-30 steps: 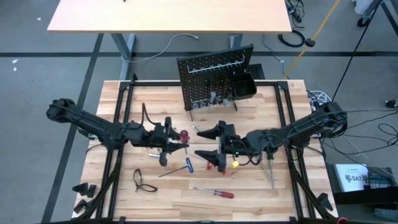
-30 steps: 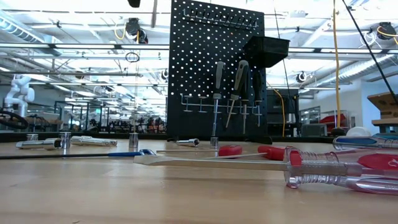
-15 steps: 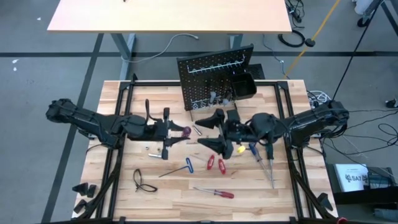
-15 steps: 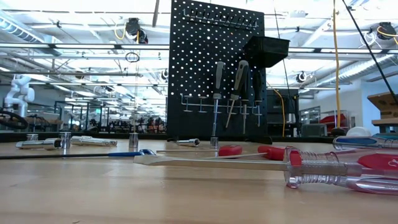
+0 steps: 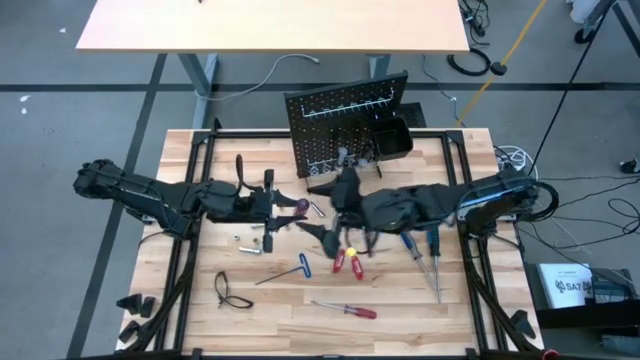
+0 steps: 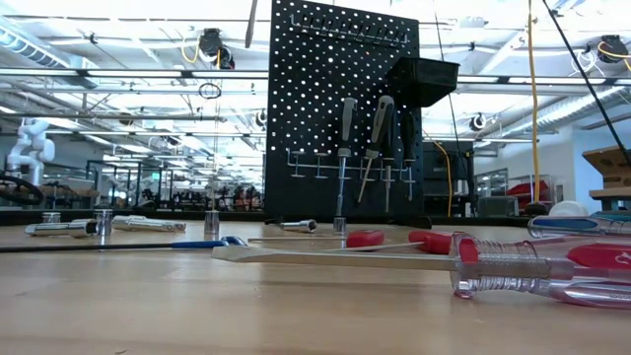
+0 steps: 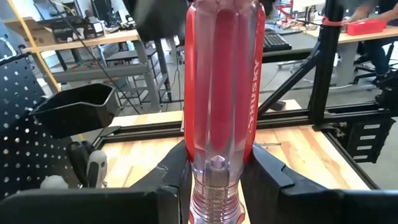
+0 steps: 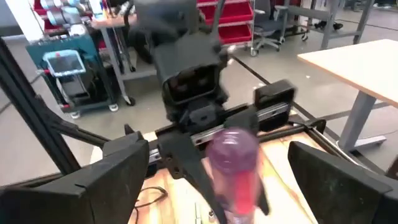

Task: Hang tools onto peg board
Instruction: Hang the red screwdriver on the pegboard

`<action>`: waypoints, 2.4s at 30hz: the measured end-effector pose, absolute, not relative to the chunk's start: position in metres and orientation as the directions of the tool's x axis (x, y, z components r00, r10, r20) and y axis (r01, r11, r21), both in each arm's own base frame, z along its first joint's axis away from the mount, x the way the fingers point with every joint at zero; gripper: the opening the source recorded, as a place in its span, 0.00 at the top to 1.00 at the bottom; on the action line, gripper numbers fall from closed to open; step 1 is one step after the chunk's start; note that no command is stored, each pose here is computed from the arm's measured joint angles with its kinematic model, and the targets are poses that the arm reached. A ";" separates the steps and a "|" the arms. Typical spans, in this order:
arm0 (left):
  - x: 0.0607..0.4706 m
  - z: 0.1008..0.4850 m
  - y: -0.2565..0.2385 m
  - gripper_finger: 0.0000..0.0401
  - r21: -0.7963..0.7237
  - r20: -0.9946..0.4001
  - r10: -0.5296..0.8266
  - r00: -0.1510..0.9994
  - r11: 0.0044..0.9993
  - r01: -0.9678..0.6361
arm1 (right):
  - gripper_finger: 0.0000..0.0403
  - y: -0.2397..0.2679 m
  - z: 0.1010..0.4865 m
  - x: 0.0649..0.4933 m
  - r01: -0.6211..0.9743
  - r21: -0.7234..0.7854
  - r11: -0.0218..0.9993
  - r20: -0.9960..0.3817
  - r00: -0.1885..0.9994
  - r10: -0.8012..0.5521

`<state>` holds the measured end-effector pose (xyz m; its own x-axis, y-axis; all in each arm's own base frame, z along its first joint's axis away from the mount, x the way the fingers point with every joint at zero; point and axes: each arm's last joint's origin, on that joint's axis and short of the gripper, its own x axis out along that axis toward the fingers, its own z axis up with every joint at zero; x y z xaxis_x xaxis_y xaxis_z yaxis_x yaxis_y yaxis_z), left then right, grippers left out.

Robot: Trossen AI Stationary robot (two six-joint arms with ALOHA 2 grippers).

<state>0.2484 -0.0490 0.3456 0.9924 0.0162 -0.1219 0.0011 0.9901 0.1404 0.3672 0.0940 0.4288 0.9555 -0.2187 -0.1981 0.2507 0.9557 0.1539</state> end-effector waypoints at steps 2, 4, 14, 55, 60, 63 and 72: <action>0.248 0.346 -0.049 0.75 0.141 -0.122 0.018 0.992 0.990 0.000 | 0.07 0.095 0.423 0.375 0.258 0.146 0.955 -0.208 0.952 -0.225; 0.248 0.345 -0.049 0.75 0.142 -0.125 0.017 0.992 0.990 0.001 | 0.09 0.095 0.422 0.380 0.287 0.138 0.948 -0.206 0.945 -0.256; 0.248 0.344 -0.048 0.75 0.145 -0.139 0.021 0.990 0.989 -0.001 | 0.49 0.094 0.421 0.382 0.324 0.116 0.939 -0.205 0.933 -0.296; 0.143 0.319 -0.016 0.25 -0.232 -0.382 0.317 0.868 0.876 -0.422 | 0.73 0.032 0.365 0.381 0.774 -0.035 0.632 -0.251 0.605 -0.755; 0.148 0.303 -0.018 0.25 -0.288 -0.399 0.304 0.865 0.854 -0.433 | 0.73 0.029 0.347 0.384 0.791 -0.048 0.610 -0.218 0.588 -0.779; 0.151 0.299 -0.020 0.25 -0.318 -0.380 0.279 0.882 0.856 -0.408 | 0.73 0.026 0.343 0.384 0.801 -0.050 0.597 -0.220 0.574 -0.789; 0.151 0.300 -0.022 0.25 -0.332 -0.364 0.269 0.891 0.857 -0.395 | 0.73 0.023 0.344 0.383 0.824 -0.062 0.564 -0.204 0.542 -0.815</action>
